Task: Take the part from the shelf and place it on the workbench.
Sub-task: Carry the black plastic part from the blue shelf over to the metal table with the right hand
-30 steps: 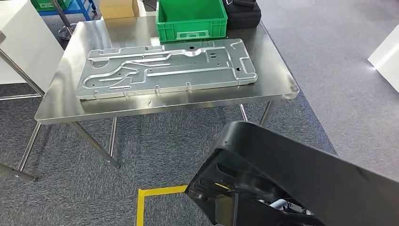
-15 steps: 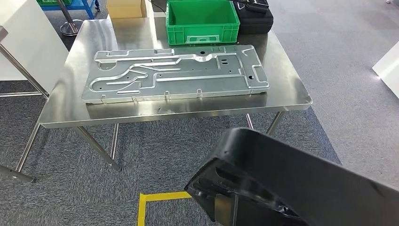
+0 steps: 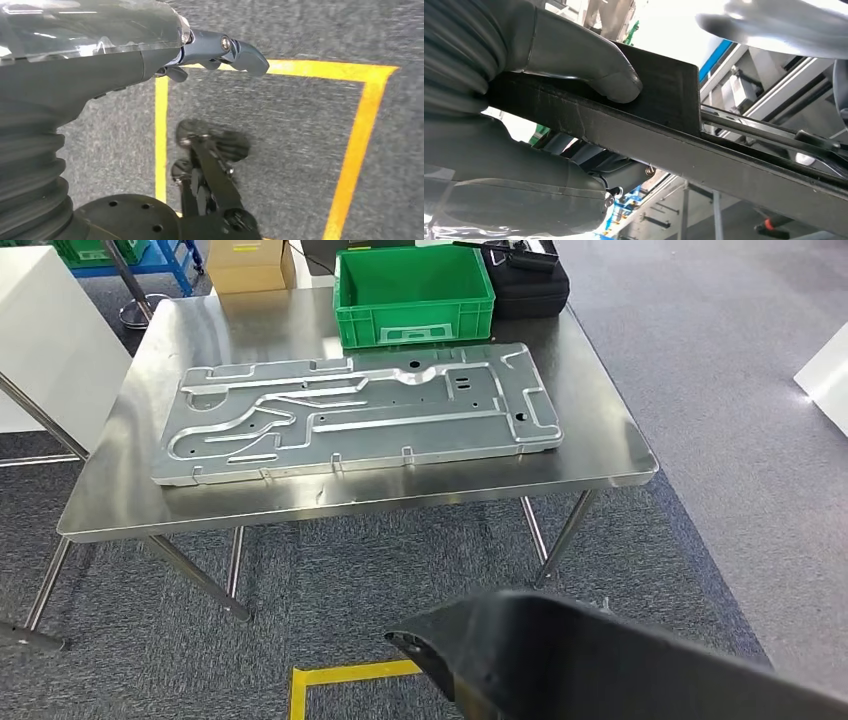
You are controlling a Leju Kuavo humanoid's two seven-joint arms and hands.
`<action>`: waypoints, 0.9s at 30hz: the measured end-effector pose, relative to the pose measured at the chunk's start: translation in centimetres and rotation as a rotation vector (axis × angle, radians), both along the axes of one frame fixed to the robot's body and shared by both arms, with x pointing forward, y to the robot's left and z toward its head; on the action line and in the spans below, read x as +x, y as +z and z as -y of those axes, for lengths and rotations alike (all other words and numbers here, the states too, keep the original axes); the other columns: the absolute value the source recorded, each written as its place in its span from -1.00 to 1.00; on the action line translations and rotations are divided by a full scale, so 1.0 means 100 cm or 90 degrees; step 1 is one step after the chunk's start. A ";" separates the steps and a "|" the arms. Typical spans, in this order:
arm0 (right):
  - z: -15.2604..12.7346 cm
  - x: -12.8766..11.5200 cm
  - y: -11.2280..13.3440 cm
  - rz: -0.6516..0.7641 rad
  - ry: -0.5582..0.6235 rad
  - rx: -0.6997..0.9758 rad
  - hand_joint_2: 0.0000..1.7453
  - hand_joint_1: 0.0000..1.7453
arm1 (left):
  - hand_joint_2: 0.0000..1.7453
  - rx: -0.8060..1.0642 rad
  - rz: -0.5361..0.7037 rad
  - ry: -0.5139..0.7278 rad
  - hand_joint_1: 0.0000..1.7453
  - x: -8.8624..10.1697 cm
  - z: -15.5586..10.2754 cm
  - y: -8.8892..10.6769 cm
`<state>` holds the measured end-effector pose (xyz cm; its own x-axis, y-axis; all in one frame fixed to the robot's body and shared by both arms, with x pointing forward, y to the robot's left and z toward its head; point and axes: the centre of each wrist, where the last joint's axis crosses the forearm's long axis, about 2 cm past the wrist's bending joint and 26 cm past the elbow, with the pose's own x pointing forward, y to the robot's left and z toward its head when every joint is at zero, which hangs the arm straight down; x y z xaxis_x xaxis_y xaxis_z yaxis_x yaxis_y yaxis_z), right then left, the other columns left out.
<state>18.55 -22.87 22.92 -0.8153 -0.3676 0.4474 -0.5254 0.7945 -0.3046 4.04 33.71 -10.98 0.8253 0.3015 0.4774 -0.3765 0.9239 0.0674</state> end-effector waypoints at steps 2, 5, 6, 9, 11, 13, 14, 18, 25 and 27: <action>0.001 0.002 0.002 0.004 0.003 0.000 1.00 1.00 | 1.00 0.001 0.001 0.000 -1.00 0.001 -0.001 0.000; 0.002 0.004 0.004 0.009 0.006 -0.001 1.00 1.00 | 1.00 0.002 0.001 0.002 -1.00 0.002 -0.002 0.000; 0.002 0.005 0.005 0.011 0.008 -0.001 1.00 1.00 | 1.00 0.002 0.001 0.003 -1.00 0.001 -0.002 0.000; 0.002 0.008 0.008 0.018 0.010 0.002 1.00 1.00 | 1.00 0.002 0.003 0.007 -1.00 0.002 -0.002 0.000; 0.003 0.011 0.008 0.018 0.009 0.005 1.00 1.00 | 1.00 0.002 0.004 0.011 -1.00 0.002 -0.003 0.000; 0.004 0.013 0.008 0.017 0.006 0.006 1.00 1.00 | 1.00 0.002 0.005 0.013 -1.00 0.002 -0.003 0.000; 0.005 0.013 0.008 0.017 0.005 0.006 1.00 1.00 | 1.00 0.003 0.005 0.014 -1.00 0.001 -0.003 0.000; 0.005 0.014 0.011 0.024 0.001 0.013 1.00 1.00 | 1.00 0.004 0.010 0.014 -1.00 0.001 -0.003 0.000; 0.002 0.012 0.017 0.040 -0.018 0.022 1.00 1.00 | 1.00 0.009 0.018 0.009 -1.00 0.004 -0.008 0.001; 0.002 0.012 0.016 0.041 -0.028 0.024 1.00 1.00 | 1.00 0.008 0.017 0.010 -1.00 0.003 -0.009 0.001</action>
<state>19.73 -23.07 24.54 -0.8576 -0.3459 0.3807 -0.4698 0.8280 -0.3060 4.31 34.61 -10.86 0.8073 0.3080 0.5034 -0.3927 0.9171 0.0685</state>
